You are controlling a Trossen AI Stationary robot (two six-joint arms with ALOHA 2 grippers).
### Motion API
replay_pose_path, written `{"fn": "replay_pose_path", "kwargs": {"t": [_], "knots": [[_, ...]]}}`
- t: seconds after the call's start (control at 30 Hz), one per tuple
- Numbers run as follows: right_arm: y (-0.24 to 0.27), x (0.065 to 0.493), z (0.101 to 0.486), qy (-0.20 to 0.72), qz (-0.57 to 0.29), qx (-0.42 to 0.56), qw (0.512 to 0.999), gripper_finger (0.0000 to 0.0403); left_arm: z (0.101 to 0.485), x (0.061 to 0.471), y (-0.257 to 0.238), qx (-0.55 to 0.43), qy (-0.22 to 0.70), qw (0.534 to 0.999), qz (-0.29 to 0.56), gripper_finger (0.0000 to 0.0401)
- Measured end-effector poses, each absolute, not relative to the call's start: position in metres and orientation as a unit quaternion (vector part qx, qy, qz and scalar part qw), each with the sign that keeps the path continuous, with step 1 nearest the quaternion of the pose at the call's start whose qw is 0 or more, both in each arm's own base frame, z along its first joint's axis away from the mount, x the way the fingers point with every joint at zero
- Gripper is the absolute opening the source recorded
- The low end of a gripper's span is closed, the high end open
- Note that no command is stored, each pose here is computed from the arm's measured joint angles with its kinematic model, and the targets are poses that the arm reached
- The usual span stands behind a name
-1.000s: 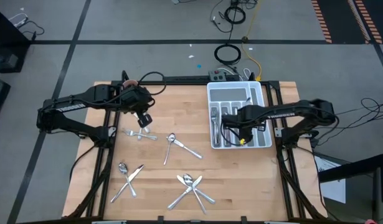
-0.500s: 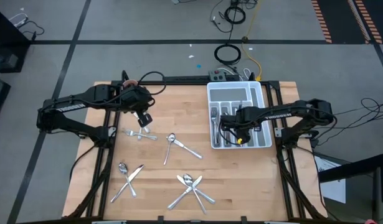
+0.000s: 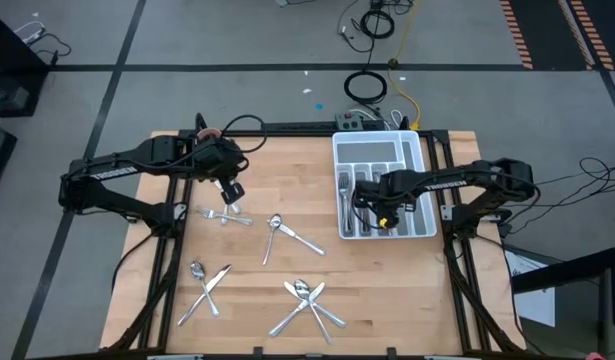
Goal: Sort silverware
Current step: Put the silver table knife into the silverware tray, then put the silver fork into the silverware tray
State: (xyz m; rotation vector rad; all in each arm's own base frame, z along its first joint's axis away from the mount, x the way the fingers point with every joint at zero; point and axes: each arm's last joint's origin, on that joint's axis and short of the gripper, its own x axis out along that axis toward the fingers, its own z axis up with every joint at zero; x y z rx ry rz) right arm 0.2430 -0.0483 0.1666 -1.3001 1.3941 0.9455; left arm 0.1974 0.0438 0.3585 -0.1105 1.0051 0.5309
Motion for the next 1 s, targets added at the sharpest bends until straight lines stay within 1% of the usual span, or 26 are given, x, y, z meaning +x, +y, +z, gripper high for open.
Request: {"fn": "replay_pose_path", "kwargs": {"t": [0.1, 0.3, 0.43, 0.57, 0.67, 0.73, 0.8, 0.9, 1.0], "knots": [[-0.053, 0.245, 0.167, 0.571, 0.372, -0.523, 0.511, 0.0004, 0.359, 0.197, 0.044, -0.052, 0.476, 0.841, 0.251, 0.0013], [-0.057, 0.245, 0.167, 0.59, 0.339, -0.504, 0.531, 0.0031, 0.358, 0.197, 0.044, -0.051, 0.476, 0.841, 0.251, 0.0013], [-0.061, 0.247, 0.171, 0.638, 0.252, -0.497, 0.531, 0.0054, 0.359, 0.197, 0.045, -0.04, 0.474, 0.838, 0.269, 0.0013], [-0.065, 0.249, 0.185, 0.675, 0.185, -0.501, 0.509, 0.0075, 0.36, 0.196, 0.047, -0.021, 0.468, 0.83, 0.302, 0.0013], [-0.068, 0.254, 0.204, 0.691, 0.13, -0.484, 0.521, 0.0083, 0.36, 0.196, 0.048, -0.015, 0.465, 0.827, 0.316, 0.0013], [-0.069, 0.259, 0.22, 0.699, 0.073, -0.461, 0.542, 0.0084, 0.36, 0.196, 0.048, -0.037, 0.455, 0.826, 0.331, 0.0013], [-0.07, 0.264, 0.238, 0.697, 0.019, -0.422, 0.579, 0.0083, 0.359, 0.197, 0.047, -0.062, 0.449, 0.827, 0.331, 0.0013], [-0.07, 0.272, 0.271, 0.673, -0.039, -0.337, 0.657, 0.0083, 0.356, 0.203, 0.043, -0.082, 0.464, 0.833, 0.29, 0.0013], [-0.067, 0.279, 0.307, 0.624, -0.062, -0.223, 0.746, 0.0084, 0.35, 0.208, 0.039, -0.091, 0.482, 0.832, 0.259, 0.0013]]}}
